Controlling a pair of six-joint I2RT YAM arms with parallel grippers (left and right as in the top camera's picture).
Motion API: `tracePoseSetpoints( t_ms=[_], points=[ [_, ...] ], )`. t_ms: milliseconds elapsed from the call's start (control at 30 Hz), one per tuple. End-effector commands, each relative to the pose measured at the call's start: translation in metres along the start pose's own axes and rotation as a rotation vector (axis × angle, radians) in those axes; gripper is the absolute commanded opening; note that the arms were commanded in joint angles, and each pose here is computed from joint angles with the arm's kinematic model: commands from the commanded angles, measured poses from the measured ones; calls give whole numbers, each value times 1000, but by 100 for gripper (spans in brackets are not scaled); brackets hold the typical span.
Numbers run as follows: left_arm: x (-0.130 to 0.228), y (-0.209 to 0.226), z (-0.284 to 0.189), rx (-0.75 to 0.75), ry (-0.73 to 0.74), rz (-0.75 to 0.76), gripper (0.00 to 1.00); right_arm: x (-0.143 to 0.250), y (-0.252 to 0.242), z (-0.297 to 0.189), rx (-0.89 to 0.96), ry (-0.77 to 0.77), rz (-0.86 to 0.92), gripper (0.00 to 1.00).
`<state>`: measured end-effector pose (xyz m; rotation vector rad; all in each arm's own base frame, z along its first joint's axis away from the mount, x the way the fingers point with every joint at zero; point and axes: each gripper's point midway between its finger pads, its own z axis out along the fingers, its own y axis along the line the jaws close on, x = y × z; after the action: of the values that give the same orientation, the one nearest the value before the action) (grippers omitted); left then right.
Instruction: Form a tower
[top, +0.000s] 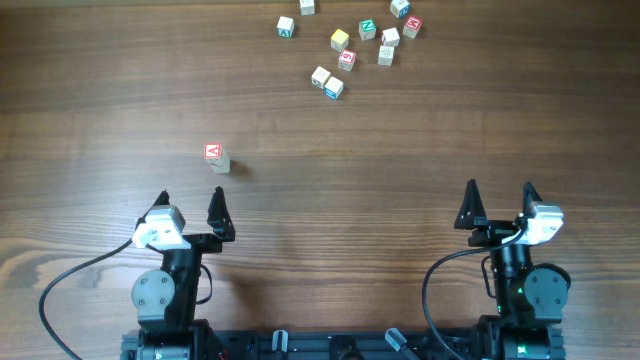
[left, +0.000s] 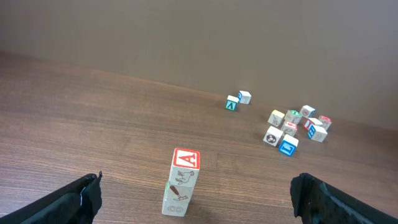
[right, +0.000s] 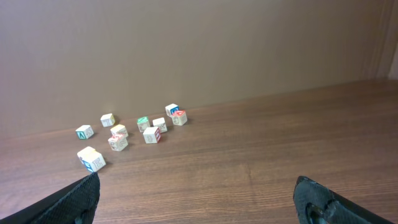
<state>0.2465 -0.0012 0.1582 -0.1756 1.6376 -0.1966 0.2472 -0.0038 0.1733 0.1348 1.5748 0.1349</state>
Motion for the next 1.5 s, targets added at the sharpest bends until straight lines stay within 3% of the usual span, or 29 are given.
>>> tracePoseSetpoints(
  t_ms=[0, 1467],
  points=[
    [1, 1, 0, -9, 0, -1, 100, -2, 2, -1, -12, -9, 14, 100],
    [0, 6, 0, -28, -5, -3, 100, -2, 2, -1, -12, -9, 14, 100]
  ],
)
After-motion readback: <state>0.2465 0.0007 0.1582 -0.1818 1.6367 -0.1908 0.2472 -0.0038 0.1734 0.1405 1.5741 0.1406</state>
